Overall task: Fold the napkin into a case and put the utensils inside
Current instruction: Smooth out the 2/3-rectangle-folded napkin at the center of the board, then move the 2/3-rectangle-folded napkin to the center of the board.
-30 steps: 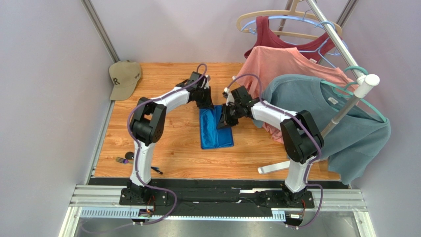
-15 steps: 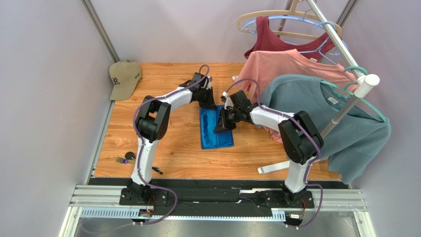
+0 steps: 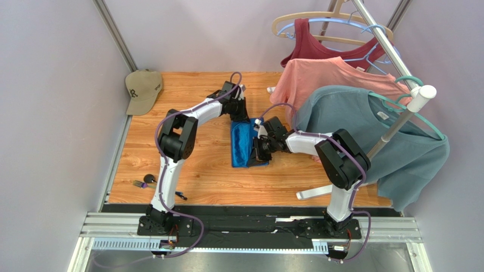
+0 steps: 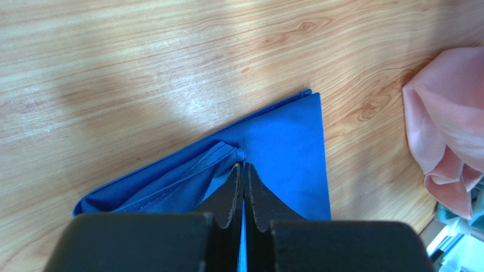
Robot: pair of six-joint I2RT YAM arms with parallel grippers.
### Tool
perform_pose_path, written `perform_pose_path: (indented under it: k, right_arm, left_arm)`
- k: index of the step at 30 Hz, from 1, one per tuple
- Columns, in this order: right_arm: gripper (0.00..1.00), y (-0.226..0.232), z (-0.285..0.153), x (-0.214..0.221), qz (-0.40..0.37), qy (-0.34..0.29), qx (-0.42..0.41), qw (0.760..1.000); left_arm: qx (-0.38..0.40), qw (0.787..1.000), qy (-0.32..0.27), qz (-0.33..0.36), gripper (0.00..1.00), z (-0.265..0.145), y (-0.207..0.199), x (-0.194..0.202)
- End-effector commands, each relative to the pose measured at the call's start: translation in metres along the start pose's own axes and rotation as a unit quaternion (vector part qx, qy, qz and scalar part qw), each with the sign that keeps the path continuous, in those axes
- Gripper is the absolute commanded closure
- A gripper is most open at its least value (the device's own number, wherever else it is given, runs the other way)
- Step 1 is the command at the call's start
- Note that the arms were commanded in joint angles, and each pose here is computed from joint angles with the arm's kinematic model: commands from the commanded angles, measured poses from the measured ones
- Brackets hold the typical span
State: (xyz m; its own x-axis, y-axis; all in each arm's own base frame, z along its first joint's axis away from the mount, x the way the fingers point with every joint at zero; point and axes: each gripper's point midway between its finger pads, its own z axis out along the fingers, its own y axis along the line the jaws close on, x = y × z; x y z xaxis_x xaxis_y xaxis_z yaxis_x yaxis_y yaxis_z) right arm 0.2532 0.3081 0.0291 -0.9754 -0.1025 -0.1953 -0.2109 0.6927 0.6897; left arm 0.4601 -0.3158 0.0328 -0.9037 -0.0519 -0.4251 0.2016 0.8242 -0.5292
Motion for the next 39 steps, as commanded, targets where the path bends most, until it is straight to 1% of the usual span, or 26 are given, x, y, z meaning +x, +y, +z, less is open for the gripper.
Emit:
perform_pose_path:
  k: [1, 2, 3, 5, 6, 7, 8, 9, 10, 11, 12, 13, 14, 16, 18, 21, 22, 23, 26, 29, 30, 32, 33, 34, 37, 39]
  right_arm:
    - [0.99, 0.014, -0.006, -0.019, -0.027, -0.032, -0.013, 0.999]
    - [0.99, 0.02, -0.009, -0.022, -0.03, -0.038, -0.016, 0.999]
    - [0.99, 0.026, -0.013, -0.028, -0.035, -0.045, -0.02, 0.998]
    - [0.98, 0.037, -0.025, -0.033, -0.043, -0.054, -0.025, 0.997]
    - [0.97, 0.042, -0.03, -0.039, -0.046, -0.062, -0.026, 0.997]
    - [0.96, 0.044, -0.035, -0.038, -0.044, -0.06, -0.024, 0.997]
    - [0.92, 0.049, -0.044, -0.04, -0.05, -0.07, -0.025, 0.996]
    - [0.9, 0.046, -0.049, -0.045, -0.054, -0.081, -0.015, 0.995]
    - [0.87, 0.043, -0.056, -0.045, -0.049, -0.082, -0.002, 0.995]
    - [0.76, 0.039, -0.061, -0.046, -0.047, -0.089, 0.01, 0.995]
    - [0.71, 0.033, -0.072, -0.055, -0.046, -0.11, 0.027, 0.992]
    - [0.64, 0.027, -0.077, -0.054, -0.041, -0.111, 0.039, 0.992]
    - [0.62, 0.023, -0.08, -0.056, -0.041, -0.114, 0.047, 0.992]
    - [0.61, 0.015, -0.085, -0.056, -0.044, -0.114, 0.056, 0.991]
    - [0.63, 0.016, -0.082, -0.052, -0.049, -0.106, 0.043, 0.992]
    - [0.73, 0.017, -0.072, -0.041, -0.041, -0.084, 0.016, 0.995]
    - [0.75, 0.017, -0.07, -0.043, -0.042, -0.089, 0.009, 0.995]
    - [0.76, 0.013, -0.067, -0.039, -0.034, -0.086, 0.013, 0.996]
    - [0.73, -0.004, -0.065, -0.036, -0.029, -0.09, 0.047, 0.994]
    - [0.71, -0.024, -0.064, -0.032, -0.025, -0.087, 0.086, 0.992]
    - [0.71, -0.028, -0.064, -0.031, -0.024, -0.087, 0.096, 0.991]
    - [0.66, -0.032, -0.066, -0.031, -0.025, -0.09, 0.105, 0.99]
    - [0.64, -0.035, -0.069, -0.034, -0.024, -0.097, 0.115, 0.988]
    - [0.62, -0.035, -0.07, -0.037, -0.024, -0.101, 0.115, 0.988]
    - [0.58, -0.034, -0.081, -0.053, -0.019, -0.118, 0.117, 0.986]
    - [0.55, -0.042, -0.09, -0.06, -0.011, -0.126, 0.133, 0.983]
  left_arm:
    - [0.017, 0.999, -0.019, 0.033, 0.91, -0.023, -0.017, -0.022]
    - [0.022, 0.999, -0.022, 0.035, 0.84, -0.031, -0.022, -0.022]
    - [0.037, 0.997, -0.042, 0.049, 0.82, -0.053, -0.038, -0.033]
    - [0.043, 0.996, -0.046, 0.056, 0.78, -0.072, -0.046, -0.032]
    - [0.042, 0.995, -0.056, 0.066, 0.77, -0.094, -0.054, -0.034]
    - [0.03, 0.995, -0.062, 0.066, 0.76, -0.103, -0.052, -0.033]
    - [0.021, 0.997, -0.051, 0.06, 0.76, -0.105, -0.044, -0.019]
    - [0.029, 0.996, -0.065, 0.059, 0.76, -0.121, -0.052, -0.02]
    - [0.044, 0.996, -0.06, 0.052, 0.76, -0.124, -0.056, -0.011]
    - [0.052, 0.996, -0.052, 0.044, 0.8, -0.118, -0.05, 0.007]
    - [0.066, 0.996, -0.054, 0.031, 0.82, -0.123, -0.056, 0.014]
    - [0.069, 0.996, -0.047, 0.026, 0.83, -0.12, -0.054, 0.023]
    - [0.062, 0.997, -0.031, 0.023, 0.87, -0.112, -0.048, 0.043]
    - [0.052, 0.998, -0.017, 0.018, 0.91, -0.105, -0.041, 0.06]
    - [0.052, 0.999, -0.005, 0.002, 0.95, -0.095, -0.03, 0.078]
    - [0.045, 0.999, 0.01, -0.011, 0.97, -0.085, -0.015, 0.102]
    - [0.035, 0.999, 0.011, -0.012, 0.97, -0.083, -0.01, 0.107]
    - [0.028, 0.999, 0.015, -0.018, 0.98, -0.082, -0.002, 0.116]
    - [0.02, 0.999, 0.022, -0.022, 0.98, -0.08, 0.008, 0.131]
    - [-0.026, 0.998, 0.041, -0.026, 0.98, -0.078, 0.029, 0.146]
    - [-0.031, 0.998, 0.043, -0.025, 0.99, -0.078, 0.032, 0.148]
    - [-0.026, 0.999, 0.042, -0.019, 0.98, -0.081, 0.032, 0.151]
    - [-0.022, 0.999, 0.037, -0.014, 0.97, -0.084, 0.029, 0.15]
    - [-0.02, 0.999, 0.033, -0.004, 0.92, -0.086, 0.024, 0.149]
    - [-0.019, 0.999, 0.015, 0.03, 0.8, -0.102, 0.005, 0.136]
    - [-0.017, 0.999, -0.006, 0.05, 0.77, -0.118, -0.007, 0.126]
